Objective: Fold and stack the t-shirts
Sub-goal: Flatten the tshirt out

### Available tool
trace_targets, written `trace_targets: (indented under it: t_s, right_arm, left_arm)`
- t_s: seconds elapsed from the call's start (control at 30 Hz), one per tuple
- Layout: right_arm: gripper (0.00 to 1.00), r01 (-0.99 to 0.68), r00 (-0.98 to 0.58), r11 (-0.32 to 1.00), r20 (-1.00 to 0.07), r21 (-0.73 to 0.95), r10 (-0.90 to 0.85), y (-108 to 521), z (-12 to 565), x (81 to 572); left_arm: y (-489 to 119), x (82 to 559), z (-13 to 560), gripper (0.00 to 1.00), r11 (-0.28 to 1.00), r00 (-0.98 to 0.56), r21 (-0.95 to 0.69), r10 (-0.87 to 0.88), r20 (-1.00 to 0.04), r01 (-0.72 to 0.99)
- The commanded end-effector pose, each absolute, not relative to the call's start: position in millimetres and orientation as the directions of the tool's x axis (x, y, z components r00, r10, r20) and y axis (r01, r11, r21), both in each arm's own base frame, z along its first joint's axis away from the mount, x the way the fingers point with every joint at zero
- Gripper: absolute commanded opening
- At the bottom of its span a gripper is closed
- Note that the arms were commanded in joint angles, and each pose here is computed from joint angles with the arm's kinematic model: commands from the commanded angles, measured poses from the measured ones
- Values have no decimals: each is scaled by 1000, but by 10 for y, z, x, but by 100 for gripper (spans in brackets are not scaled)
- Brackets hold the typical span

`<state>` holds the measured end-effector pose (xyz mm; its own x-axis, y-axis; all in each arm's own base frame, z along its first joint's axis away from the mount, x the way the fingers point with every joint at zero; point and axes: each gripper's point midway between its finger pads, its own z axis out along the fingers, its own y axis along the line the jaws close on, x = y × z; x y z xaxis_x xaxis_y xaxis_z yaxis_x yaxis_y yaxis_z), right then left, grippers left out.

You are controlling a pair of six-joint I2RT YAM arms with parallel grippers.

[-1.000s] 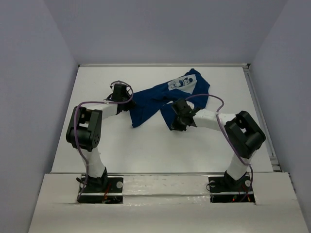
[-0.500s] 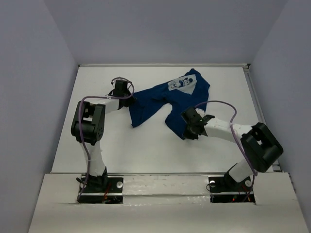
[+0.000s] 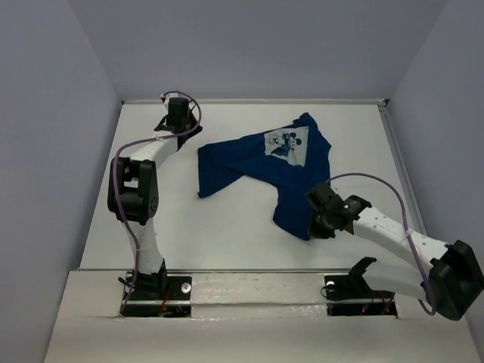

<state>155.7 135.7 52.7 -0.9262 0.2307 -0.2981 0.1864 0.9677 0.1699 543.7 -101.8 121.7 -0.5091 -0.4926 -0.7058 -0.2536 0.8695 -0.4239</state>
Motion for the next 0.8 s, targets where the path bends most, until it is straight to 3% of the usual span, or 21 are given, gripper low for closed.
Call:
trace_targets:
  t_s: [0.0, 0.1, 0.33, 0.4, 0.5, 0.63, 0.67, 0.73, 0.77]
  right_arm:
    - [0, 141, -924, 973, -330, 184, 196, 1358, 690, 1561]
    - [0, 126, -922, 973, -339, 195, 187, 1393, 693, 1597]
    - [0, 104, -910, 965, -368, 242, 190, 1468, 764, 1655]
    - [0, 105, -908, 962, -371, 253, 196, 1482, 777, 1662]
    - [0, 110, -903, 956, -376, 270, 210, 1500, 783, 1671]
    - [0, 110, -899, 952, -380, 285, 218, 1564, 746, 1736]
    - [0, 113, -902, 952, -373, 283, 218, 1571, 723, 1734]
    - [0, 118, -906, 950, -360, 290, 222, 1598, 698, 1730]
    - [0, 117, -908, 949, -356, 292, 221, 1598, 684, 1717]
  left_arm:
    - [-963, 4808, 1201, 39, 898, -580, -370, -437, -687, -239]
    - [-1052, 4481, 899, 52, 891, -652, -398, -437, -620, -219]
    - [-1289, 4396, 411, 44, 897, -768, -412, -375, -518, -160]
    - [-1348, 4475, 279, 31, 895, -788, -420, -365, -497, -150]
    - [-1489, 4717, 284, 0, 895, -784, -427, -354, -511, -126]
    - [-1383, 5387, 620, 0, 925, -707, -347, -350, -615, -156]
    - [-1330, 5311, 445, 0, 933, -736, -310, -338, -587, -181]
    - [-1354, 5500, 704, 0, 937, -717, -308, -327, -616, -162]
    - [-1349, 5492, 756, 16, 940, -715, -305, -320, -621, -155]
